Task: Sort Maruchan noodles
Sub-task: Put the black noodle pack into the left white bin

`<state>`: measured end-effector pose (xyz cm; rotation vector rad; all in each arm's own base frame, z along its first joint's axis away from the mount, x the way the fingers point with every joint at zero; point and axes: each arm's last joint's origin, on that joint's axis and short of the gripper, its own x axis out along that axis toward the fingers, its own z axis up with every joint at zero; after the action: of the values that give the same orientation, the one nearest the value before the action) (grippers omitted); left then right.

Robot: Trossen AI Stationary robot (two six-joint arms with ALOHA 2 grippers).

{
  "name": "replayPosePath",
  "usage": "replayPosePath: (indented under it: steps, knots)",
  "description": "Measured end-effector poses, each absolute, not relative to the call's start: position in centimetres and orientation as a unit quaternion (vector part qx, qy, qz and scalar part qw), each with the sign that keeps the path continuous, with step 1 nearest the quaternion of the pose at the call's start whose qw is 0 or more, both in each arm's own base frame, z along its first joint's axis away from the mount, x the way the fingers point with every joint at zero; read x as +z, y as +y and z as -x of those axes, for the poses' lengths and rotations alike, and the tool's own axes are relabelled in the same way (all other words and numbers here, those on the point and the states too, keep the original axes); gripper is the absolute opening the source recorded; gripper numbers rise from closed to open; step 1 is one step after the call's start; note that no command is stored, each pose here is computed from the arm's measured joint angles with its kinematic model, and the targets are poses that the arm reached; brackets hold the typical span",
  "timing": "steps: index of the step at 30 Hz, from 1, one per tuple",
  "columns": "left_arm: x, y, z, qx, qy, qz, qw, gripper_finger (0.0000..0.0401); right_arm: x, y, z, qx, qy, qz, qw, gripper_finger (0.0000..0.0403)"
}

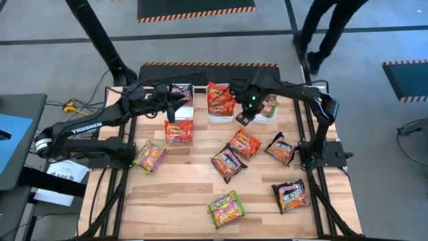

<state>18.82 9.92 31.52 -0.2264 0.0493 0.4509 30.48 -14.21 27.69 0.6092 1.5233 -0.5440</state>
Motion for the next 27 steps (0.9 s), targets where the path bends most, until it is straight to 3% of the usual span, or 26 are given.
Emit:
replayPosePath:
  steps: [9, 14, 27]
  knots:
    - [31.6, 9.2, -17.5, 0.225, 0.050, 0.113, 0.966, 0.0121, 27.8, -8.1, -31.1, -0.207, 0.738, -0.217, 0.604, 0.0175]
    - [31.1, 9.0, -17.3, 0.211, 0.084, 0.117, 0.967, 0.0121, 27.8, -5.6, -31.7, -0.214, 0.737, -0.197, 0.610, 0.0179]
    - [30.8, 8.7, -17.3, 0.163, 0.098, 0.127, 0.974, 0.0121, 28.4, -1.1, -31.5, -0.235, 0.724, -0.207, 0.614, 0.0239]
